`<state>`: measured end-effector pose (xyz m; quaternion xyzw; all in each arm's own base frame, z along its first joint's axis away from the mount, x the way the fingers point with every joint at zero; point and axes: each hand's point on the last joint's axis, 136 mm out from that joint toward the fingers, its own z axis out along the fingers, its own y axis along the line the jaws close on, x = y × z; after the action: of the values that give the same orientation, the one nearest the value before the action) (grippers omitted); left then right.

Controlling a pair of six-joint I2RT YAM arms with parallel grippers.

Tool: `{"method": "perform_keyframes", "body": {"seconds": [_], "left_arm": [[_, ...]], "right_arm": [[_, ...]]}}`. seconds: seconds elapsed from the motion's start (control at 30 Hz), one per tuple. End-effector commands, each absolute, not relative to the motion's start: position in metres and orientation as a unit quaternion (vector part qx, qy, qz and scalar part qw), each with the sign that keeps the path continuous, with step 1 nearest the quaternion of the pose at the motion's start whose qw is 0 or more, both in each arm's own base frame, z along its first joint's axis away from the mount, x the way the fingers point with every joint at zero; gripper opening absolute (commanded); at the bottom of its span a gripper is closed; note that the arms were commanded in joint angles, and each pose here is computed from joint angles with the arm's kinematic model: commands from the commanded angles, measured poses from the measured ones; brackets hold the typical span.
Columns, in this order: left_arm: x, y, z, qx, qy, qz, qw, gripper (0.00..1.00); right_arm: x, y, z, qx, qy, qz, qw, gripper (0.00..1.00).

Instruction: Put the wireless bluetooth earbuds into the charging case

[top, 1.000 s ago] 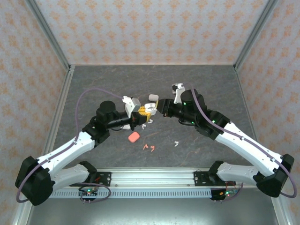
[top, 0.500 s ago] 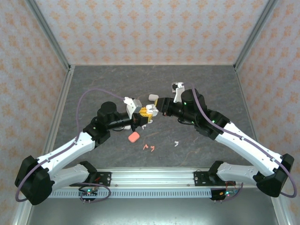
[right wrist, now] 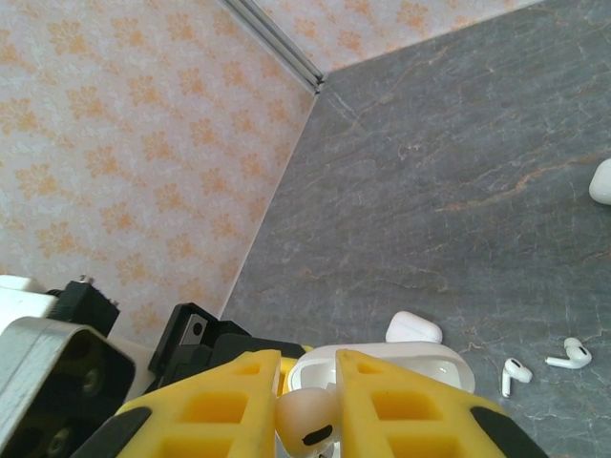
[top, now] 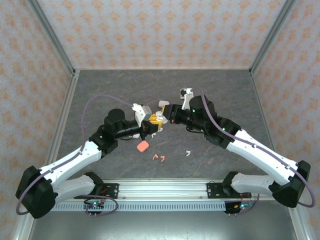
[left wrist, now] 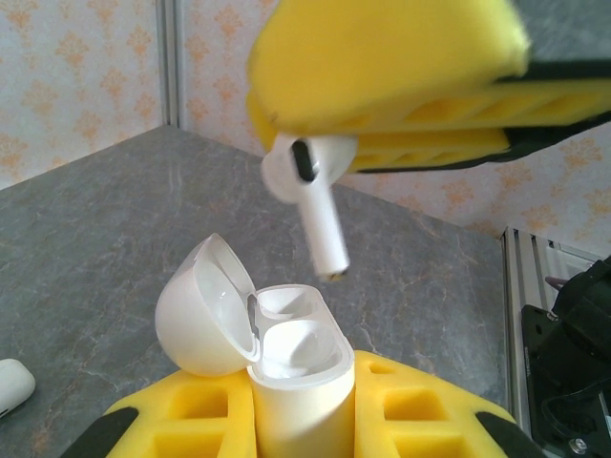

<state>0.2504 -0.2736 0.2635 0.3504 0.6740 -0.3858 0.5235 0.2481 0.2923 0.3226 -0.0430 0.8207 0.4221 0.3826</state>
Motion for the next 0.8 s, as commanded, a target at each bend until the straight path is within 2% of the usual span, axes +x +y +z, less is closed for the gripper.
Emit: {"method": "perform_keyframes", "body": {"seconds": [0.0, 0.77], "left_arm": [[0.251, -0.275, 0.290, 0.353, 0.644, -0.382, 0.561, 0.00], [0.254, -0.273, 0.290, 0.344, 0.650, -0.375, 0.565, 0.00]], "right_arm": [[0.251, 0.293, 0.321, -0.034, 0.821, 0.415, 0.391, 0.20], [0.247, 0.297, 0.293, -0.043, 0.848, 0.380, 0.367, 0.20]]}}
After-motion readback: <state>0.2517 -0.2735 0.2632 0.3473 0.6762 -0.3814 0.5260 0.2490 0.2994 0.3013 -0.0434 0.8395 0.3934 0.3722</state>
